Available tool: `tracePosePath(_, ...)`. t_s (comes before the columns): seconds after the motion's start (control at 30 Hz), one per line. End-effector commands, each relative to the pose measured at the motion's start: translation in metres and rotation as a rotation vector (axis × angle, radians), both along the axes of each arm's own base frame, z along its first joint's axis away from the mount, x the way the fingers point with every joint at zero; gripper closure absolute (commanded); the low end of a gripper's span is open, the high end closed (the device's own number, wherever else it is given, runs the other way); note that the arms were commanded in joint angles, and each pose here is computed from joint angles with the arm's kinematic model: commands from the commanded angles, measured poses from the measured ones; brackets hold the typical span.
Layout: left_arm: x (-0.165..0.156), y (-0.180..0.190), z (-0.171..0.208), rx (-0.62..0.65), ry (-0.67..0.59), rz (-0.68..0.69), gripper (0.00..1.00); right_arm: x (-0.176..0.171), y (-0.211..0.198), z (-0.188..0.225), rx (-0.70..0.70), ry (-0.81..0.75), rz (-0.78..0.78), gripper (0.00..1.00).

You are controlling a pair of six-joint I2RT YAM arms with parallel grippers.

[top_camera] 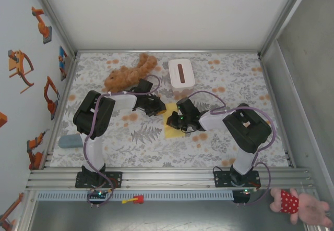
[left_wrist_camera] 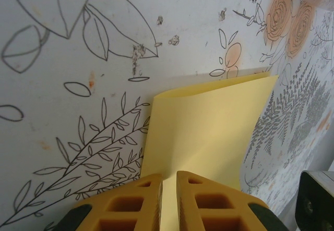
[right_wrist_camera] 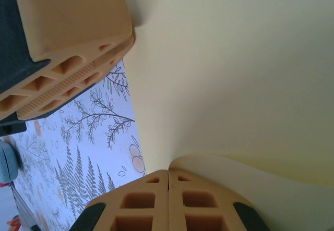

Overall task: Fold a paper plane with a square sheet of paper (pick it up from the middle)
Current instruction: Fold the triangle a second time at the center of the table.

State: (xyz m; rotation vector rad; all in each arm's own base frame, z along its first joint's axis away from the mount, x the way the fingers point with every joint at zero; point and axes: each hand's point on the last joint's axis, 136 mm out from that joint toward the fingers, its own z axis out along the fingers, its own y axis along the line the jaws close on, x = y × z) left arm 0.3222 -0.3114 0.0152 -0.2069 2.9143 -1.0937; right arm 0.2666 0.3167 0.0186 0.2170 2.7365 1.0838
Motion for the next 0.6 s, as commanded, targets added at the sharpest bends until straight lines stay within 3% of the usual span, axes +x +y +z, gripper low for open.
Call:
tracePosePath(0.0, -0.024, 0.012, -0.023, 0.076, 0.086, -0.016, 0.85, 0.005, 0.006, 0.0, 0.008, -0.019, 0.004, 1.0)
tracePosePath(0.57, -0.025, 0.013, -0.024, 0.079, 0.087, -0.015, 0.85, -0.001, -0.005, -0.009, -0.054, 0.001, -0.006, 1.0)
